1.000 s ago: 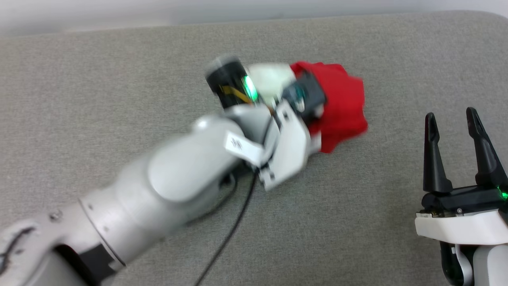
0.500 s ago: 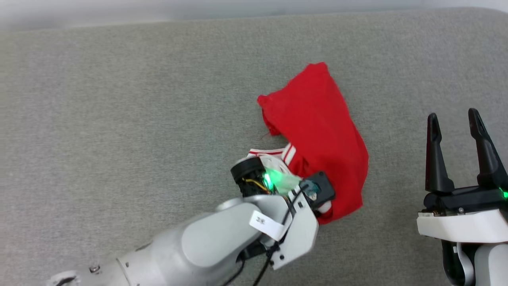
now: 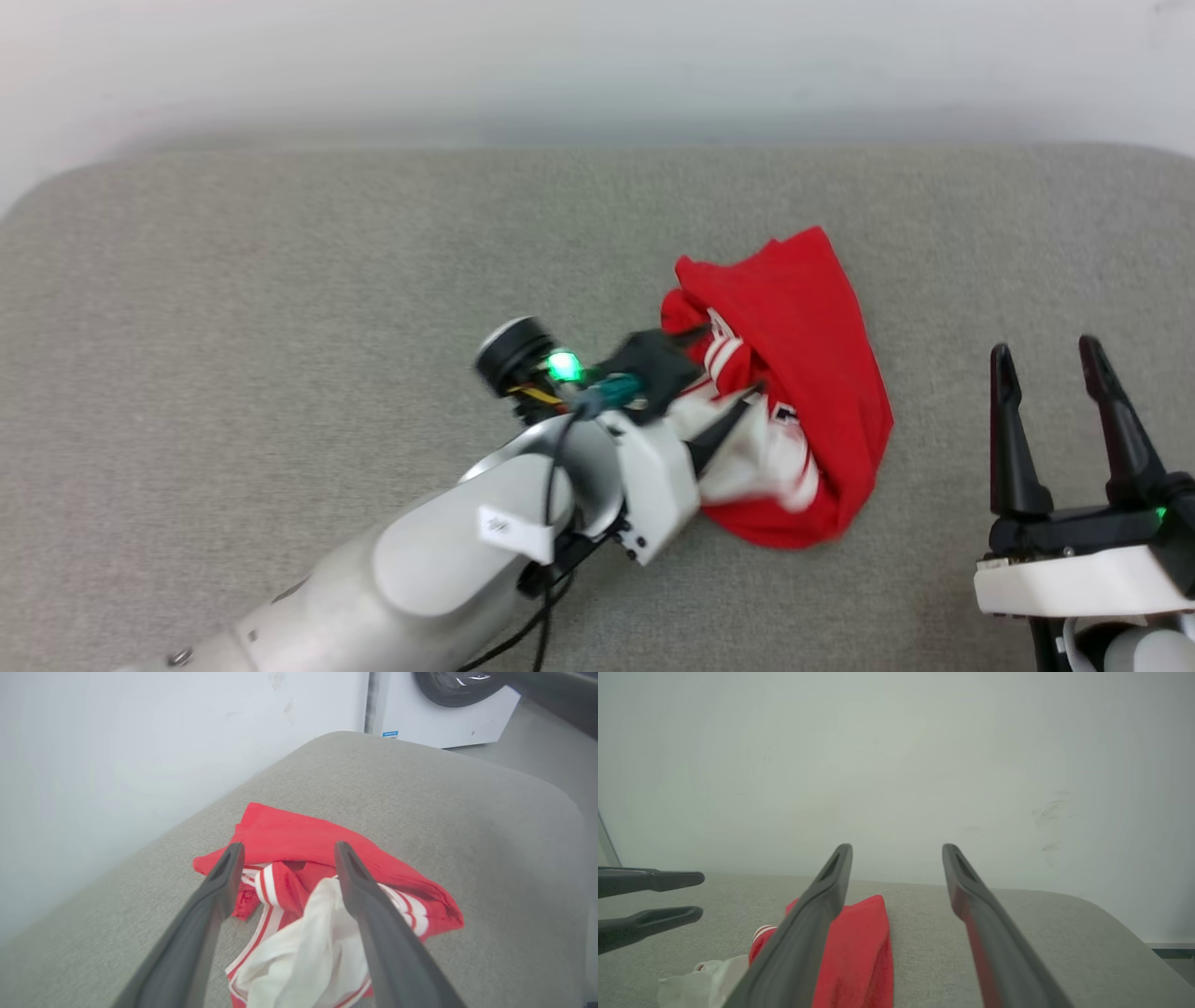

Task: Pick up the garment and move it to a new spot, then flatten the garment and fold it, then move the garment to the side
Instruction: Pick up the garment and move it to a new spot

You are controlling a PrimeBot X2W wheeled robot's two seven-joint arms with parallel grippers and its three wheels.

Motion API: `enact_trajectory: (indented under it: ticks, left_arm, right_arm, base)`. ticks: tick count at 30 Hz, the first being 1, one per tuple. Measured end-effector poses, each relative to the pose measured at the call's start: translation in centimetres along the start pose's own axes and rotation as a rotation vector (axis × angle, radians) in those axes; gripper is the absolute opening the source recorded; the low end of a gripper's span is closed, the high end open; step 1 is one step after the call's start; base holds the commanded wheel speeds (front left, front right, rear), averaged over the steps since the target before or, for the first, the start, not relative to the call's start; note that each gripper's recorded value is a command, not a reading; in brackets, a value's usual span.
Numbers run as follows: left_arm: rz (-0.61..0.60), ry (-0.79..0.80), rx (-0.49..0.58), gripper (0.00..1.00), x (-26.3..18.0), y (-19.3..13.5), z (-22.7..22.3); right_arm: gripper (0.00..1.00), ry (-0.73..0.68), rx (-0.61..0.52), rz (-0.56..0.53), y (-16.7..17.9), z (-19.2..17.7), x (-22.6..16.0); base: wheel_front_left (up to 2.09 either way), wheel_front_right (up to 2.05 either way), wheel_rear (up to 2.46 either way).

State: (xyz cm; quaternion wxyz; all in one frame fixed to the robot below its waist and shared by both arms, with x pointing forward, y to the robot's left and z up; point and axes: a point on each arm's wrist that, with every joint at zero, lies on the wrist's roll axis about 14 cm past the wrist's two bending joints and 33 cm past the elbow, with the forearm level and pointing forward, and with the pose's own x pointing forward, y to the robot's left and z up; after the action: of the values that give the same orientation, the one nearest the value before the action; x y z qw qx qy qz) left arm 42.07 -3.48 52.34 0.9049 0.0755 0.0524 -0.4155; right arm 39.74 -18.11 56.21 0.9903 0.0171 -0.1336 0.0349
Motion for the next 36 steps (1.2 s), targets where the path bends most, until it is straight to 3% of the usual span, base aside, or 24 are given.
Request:
enact_trajectory:
  ticks: [9,21,27,36]
  left_arm:
    - [0.417,-0.173,-0.022,1.0,-7.3,7.1,1.3]
    - [0.828,-0.246,-0.045,1.0,-17.8,10.9,0.2]
    - [0.938,-0.25,-0.053,1.0,-21.3,10.4,-1.1]
    - [0.96,-0.224,-0.071,1.0,-23.0,8.7,-3.3]
  right_arm:
    - [1.0,0.006,0.019,0.037,1.4,0.3,-1.3]
    - [1.0,0.038,0.024,0.056,2.2,-0.2,-2.7]
    - [1.0,0.057,0.029,0.059,2.3,-0.7,-3.2]
    - [1.0,0.093,0.055,0.052,2.3,-1.7,-4.0]
  base:
    - [0.0,0.0,0.0]
    - [0.0,0.0,0.0]
    - [0.0,0.0,0.0]
    - [0.0,0.0,0.0]
